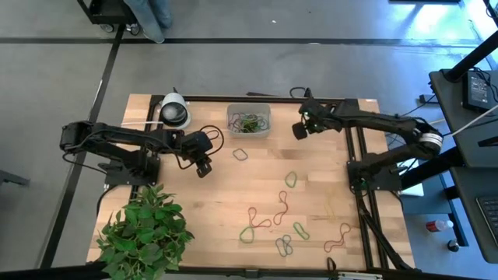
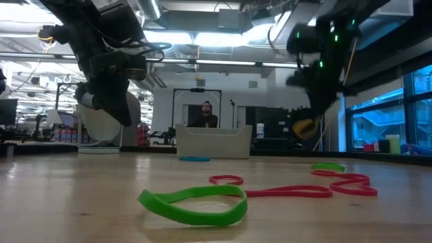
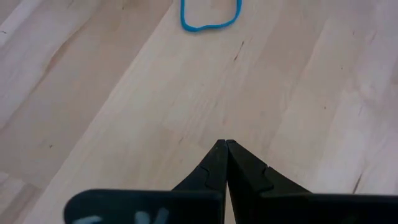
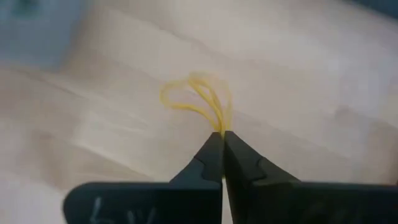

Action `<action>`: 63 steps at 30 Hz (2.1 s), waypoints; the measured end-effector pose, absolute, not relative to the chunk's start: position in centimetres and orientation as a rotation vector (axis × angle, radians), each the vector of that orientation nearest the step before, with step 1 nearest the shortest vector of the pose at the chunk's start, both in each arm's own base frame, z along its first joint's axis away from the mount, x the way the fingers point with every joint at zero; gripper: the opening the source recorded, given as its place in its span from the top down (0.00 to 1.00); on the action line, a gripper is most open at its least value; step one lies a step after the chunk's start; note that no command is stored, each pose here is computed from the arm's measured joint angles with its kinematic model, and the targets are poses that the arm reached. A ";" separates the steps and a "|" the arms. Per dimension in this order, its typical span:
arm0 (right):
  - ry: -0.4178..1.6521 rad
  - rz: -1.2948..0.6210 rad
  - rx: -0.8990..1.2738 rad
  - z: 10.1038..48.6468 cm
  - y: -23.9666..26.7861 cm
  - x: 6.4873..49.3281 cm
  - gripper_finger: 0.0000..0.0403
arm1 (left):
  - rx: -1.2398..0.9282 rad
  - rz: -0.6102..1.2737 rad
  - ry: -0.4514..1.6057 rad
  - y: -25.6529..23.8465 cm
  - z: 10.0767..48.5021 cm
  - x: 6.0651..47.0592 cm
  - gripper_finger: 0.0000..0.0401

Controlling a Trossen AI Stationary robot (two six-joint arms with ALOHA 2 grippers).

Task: Pick and place rubber bands into bin
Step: Put the yellow rubber band into the white bin, then put the blue rubber band into the white bin

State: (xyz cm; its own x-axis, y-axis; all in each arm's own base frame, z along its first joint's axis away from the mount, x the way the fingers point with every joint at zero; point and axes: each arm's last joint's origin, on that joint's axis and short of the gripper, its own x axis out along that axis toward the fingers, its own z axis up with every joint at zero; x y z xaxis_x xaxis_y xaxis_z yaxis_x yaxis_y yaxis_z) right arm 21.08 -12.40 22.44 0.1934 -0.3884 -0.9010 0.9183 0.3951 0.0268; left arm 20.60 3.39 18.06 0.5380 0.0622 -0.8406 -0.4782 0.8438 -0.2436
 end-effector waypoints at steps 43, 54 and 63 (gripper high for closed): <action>1.089 -0.641 0.487 19.7 -17.8 41.4 0.80 | -0.459 0.317 0.913 3.5 18.3 21.0 1.00; 1.125 -0.642 0.482 21.9 -17.5 39.9 0.57 | -0.460 0.317 0.912 3.5 18.3 21.0 1.00; 1.078 -0.630 0.436 26.0 -15.9 36.6 0.57 | -0.539 0.356 0.890 3.5 18.4 21.1 0.94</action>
